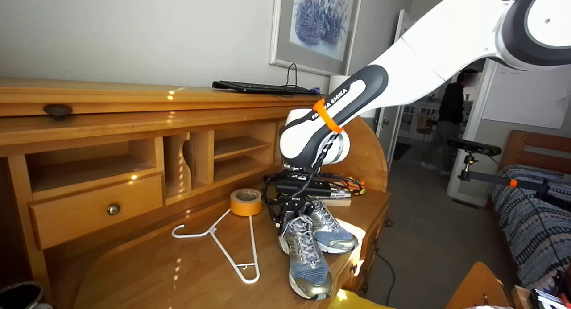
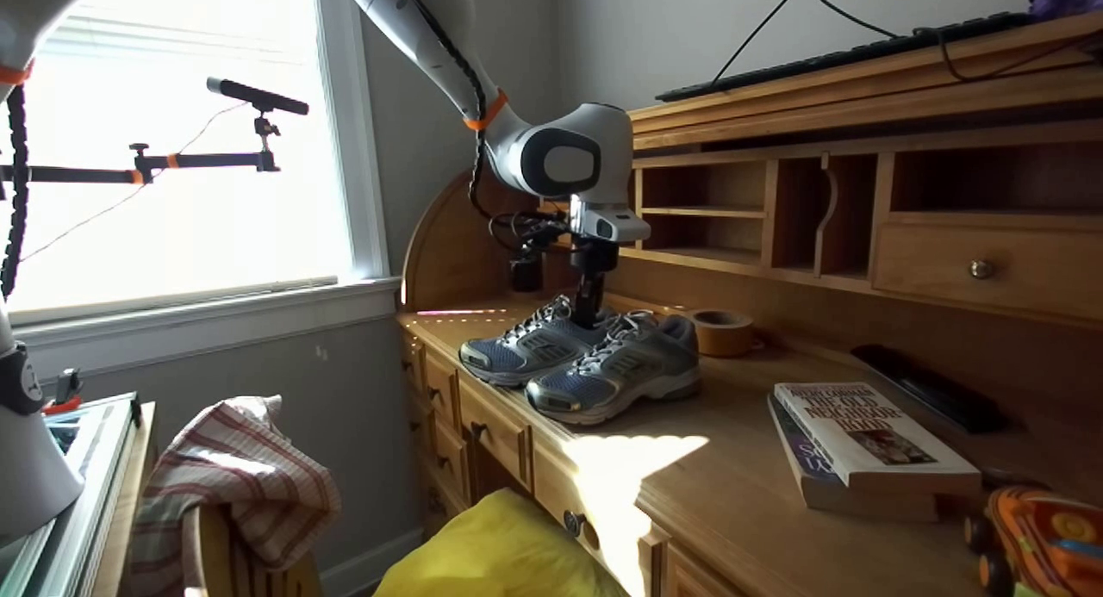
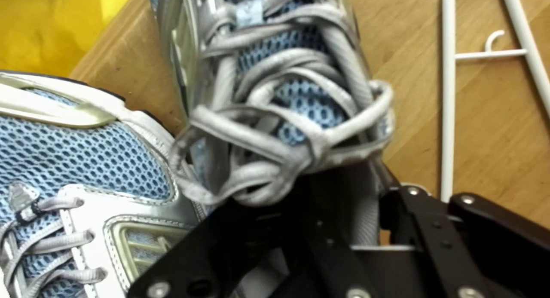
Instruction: Move the pair of shoes sightly to the left then move the shoe on the left to the right side
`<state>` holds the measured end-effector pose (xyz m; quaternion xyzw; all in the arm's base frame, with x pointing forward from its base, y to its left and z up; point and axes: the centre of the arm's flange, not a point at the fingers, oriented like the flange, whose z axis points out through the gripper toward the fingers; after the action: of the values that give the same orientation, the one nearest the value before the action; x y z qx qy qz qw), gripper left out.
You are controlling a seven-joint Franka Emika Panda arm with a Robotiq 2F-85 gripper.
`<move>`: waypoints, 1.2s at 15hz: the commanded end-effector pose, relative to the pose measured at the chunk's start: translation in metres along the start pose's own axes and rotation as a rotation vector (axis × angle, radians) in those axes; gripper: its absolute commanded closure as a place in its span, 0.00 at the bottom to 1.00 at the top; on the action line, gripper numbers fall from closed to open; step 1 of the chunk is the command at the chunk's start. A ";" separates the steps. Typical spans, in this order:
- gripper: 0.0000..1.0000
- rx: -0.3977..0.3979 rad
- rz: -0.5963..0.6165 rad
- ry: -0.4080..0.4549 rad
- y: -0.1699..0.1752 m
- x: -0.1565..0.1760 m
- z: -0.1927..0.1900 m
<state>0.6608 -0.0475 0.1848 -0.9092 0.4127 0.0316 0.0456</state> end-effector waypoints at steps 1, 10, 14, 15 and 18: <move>0.92 -0.012 -0.024 -0.028 -0.004 0.004 -0.006; 0.97 0.032 -0.042 -0.048 -0.006 0.006 -0.046; 0.97 0.059 -0.071 -0.065 -0.004 -0.004 -0.080; 0.97 0.059 -0.087 -0.067 -0.003 -0.007 -0.091; 0.97 0.059 -0.154 -0.081 0.003 -0.017 -0.123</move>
<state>0.6704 -0.0484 0.2731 -0.9258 0.3677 0.0392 0.0781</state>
